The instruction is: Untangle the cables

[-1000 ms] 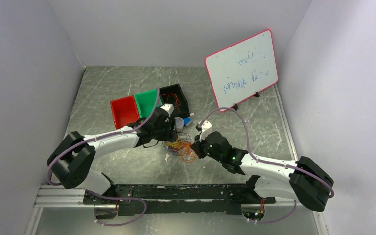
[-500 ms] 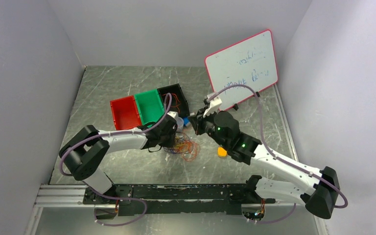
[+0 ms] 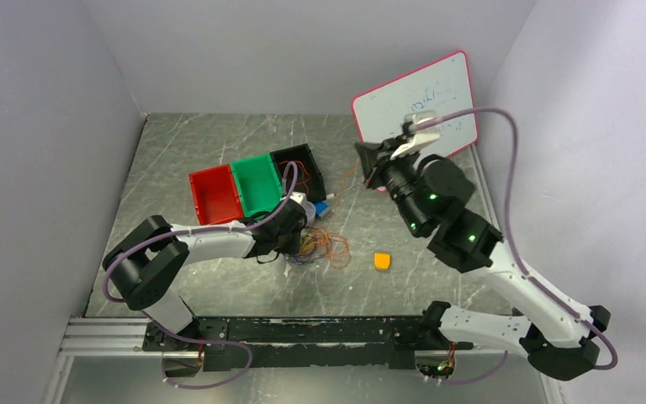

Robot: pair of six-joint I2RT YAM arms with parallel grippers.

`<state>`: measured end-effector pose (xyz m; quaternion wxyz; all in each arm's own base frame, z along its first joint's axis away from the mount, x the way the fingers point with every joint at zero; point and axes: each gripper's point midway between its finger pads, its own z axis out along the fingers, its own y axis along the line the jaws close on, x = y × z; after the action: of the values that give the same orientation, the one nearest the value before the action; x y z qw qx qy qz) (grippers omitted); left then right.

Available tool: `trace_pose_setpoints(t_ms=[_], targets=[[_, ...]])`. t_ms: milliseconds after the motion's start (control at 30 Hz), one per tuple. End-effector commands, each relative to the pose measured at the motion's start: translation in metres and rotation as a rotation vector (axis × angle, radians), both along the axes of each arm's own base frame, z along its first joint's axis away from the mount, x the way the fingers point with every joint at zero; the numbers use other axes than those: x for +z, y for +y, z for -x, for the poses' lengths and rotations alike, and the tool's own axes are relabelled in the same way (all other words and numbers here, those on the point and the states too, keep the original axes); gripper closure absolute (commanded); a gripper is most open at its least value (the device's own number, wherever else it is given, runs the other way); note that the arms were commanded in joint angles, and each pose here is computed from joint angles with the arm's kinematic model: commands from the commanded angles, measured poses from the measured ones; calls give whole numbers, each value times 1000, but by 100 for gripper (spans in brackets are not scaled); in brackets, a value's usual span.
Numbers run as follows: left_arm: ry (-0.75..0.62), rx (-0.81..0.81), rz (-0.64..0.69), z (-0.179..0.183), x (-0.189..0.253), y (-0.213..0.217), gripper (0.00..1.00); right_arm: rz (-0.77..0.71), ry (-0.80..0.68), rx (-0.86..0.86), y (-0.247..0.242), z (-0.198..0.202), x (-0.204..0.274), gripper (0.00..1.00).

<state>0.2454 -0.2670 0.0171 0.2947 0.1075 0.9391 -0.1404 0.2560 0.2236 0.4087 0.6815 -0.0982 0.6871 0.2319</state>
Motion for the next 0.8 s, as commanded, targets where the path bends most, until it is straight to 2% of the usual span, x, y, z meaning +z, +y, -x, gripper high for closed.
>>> trace_pose_setpoints(t_ms=[0,300,767], targets=[[17,7,-56,6,-13,8,72,23,-139,-73,-28,3,69,100],[27,12,-65,10,-19,11,75,-34,-369,-160,-63,15,176,100],[21,28,-93,12,-23,18,85,-34,-557,-302,-100,25,254,100]])
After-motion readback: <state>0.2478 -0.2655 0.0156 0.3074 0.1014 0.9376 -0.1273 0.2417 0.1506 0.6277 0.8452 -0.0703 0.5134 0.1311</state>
